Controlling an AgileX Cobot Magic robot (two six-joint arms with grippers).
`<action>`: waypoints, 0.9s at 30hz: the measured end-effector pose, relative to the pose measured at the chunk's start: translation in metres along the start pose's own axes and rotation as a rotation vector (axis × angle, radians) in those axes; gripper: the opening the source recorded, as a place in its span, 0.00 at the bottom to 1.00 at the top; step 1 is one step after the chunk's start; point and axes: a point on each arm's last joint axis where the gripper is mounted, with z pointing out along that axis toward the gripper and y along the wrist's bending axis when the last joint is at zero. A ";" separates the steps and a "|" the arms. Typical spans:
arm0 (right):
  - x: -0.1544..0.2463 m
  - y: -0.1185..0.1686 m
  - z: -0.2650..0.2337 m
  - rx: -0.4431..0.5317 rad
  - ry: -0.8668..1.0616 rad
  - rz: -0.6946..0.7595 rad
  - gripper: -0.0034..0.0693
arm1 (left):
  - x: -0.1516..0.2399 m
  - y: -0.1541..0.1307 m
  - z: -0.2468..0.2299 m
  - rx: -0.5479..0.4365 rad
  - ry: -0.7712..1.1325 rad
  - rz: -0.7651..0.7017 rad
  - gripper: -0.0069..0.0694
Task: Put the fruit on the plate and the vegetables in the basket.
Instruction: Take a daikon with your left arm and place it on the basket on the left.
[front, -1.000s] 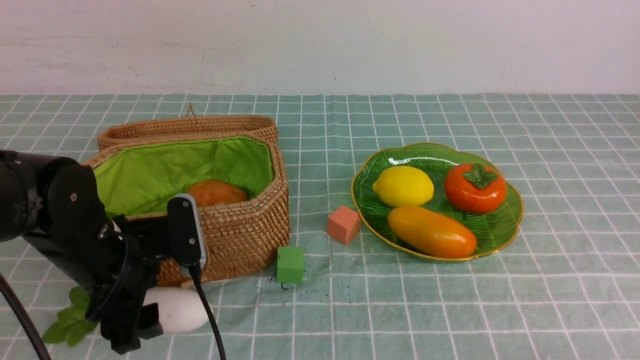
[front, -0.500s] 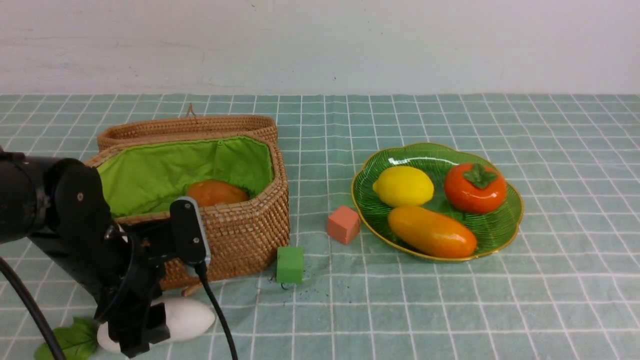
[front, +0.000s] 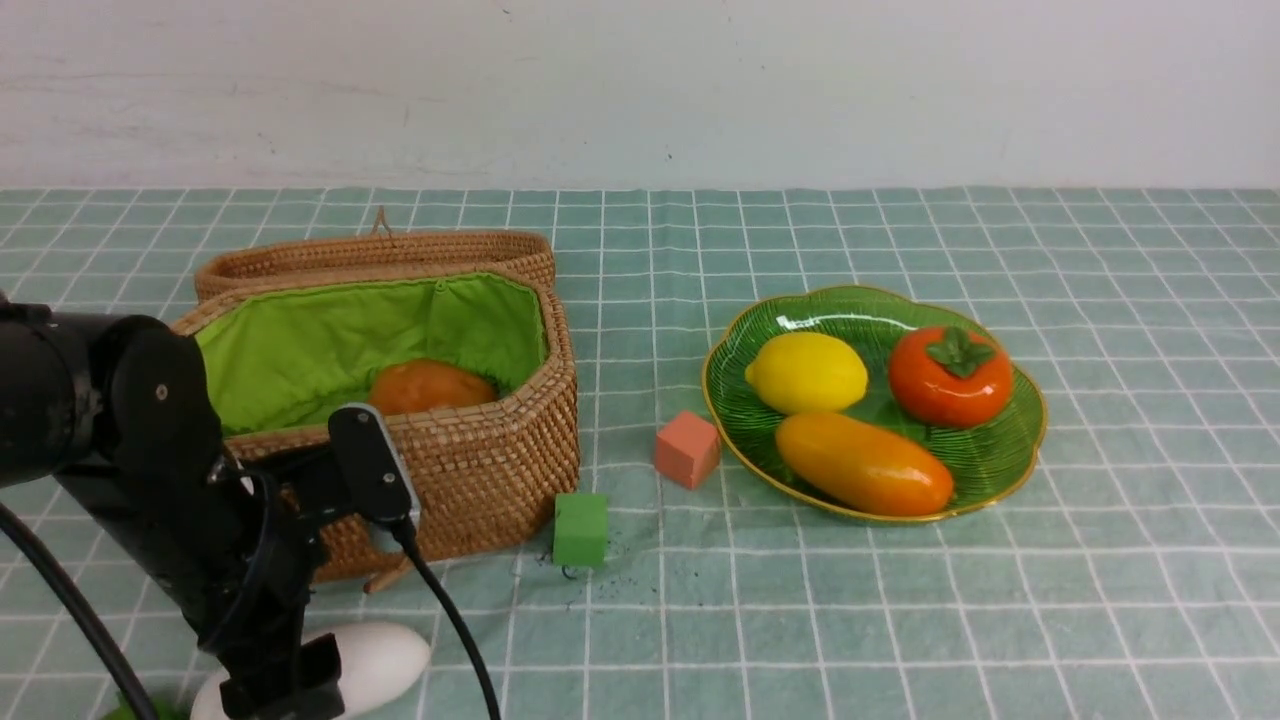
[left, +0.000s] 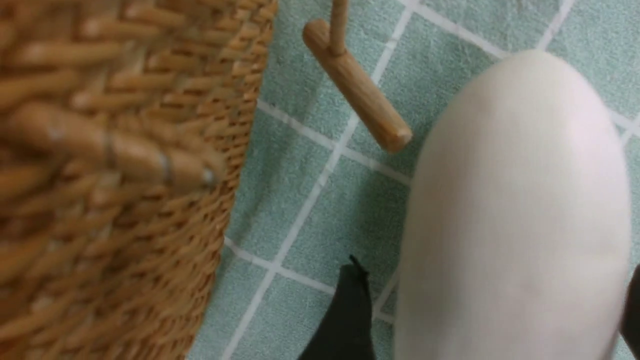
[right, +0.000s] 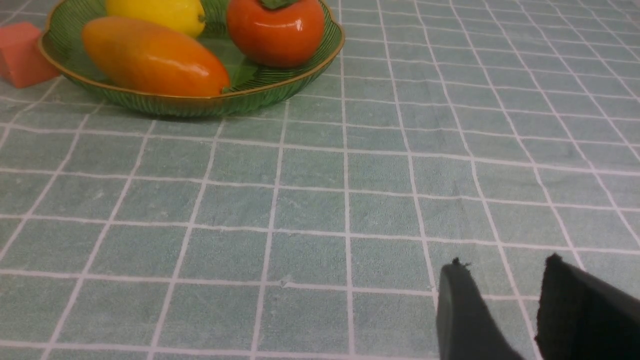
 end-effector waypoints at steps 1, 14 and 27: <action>0.000 0.000 0.000 0.000 0.000 0.000 0.38 | 0.000 0.000 0.000 0.000 0.000 -0.001 0.97; 0.000 0.000 0.000 0.000 0.000 0.000 0.38 | 0.002 -0.001 0.021 0.071 0.052 -0.024 0.78; 0.000 0.000 0.000 0.000 0.000 0.000 0.38 | 0.002 -0.003 0.012 0.066 0.044 -0.021 0.78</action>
